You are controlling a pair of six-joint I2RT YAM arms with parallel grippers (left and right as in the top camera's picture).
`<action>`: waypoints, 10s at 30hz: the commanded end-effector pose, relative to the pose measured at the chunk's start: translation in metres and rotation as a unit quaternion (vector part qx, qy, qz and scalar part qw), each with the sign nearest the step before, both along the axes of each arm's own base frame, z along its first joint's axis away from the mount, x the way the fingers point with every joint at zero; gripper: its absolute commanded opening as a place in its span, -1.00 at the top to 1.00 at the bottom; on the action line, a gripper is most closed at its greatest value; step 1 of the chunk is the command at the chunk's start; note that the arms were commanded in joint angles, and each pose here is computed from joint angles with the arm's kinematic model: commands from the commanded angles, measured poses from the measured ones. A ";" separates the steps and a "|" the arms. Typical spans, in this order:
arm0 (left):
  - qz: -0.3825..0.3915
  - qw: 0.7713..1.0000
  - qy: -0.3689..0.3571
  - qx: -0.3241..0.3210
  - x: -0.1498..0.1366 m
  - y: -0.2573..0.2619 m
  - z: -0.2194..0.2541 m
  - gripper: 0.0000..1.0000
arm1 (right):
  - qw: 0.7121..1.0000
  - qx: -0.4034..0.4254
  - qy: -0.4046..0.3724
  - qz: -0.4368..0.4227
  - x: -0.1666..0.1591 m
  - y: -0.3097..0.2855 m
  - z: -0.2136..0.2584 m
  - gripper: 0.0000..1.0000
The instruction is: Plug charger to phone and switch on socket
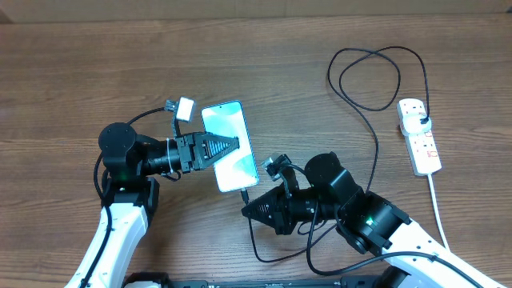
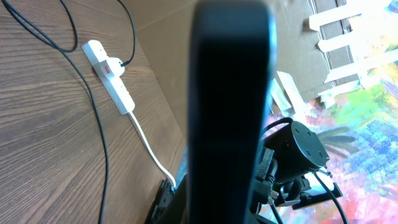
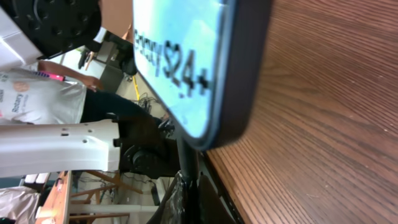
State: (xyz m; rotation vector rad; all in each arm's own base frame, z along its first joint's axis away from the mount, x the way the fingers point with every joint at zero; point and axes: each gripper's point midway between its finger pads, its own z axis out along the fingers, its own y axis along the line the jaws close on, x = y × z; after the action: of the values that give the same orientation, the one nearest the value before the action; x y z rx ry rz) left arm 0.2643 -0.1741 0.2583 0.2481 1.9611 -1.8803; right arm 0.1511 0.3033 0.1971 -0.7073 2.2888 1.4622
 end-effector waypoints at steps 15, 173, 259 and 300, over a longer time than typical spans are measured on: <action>-0.014 1.000 -0.015 0.001 -0.005 -0.002 0.004 0.92 | 1.000 0.019 -0.004 0.016 -0.002 0.005 0.012 0.93; 0.000 1.000 -0.029 -0.012 -0.001 -0.012 0.019 0.92 | 0.988 0.121 0.030 0.088 0.019 -0.016 0.017 0.93; 0.010 0.999 -0.040 -0.011 0.002 -0.011 0.019 0.91 | 0.998 0.054 -0.033 -0.030 0.040 -0.031 0.014 0.93; 0.095 0.995 -0.003 -0.028 0.030 -0.003 0.022 0.92 | 0.995 0.096 0.003 -0.023 0.036 -0.025 0.033 0.92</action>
State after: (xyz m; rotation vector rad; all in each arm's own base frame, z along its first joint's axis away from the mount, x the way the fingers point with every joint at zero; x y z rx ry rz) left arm 0.2936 -0.1770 0.2751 0.0514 1.8720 -1.8109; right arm 0.1881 0.2789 0.2225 -0.5774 2.1483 1.6284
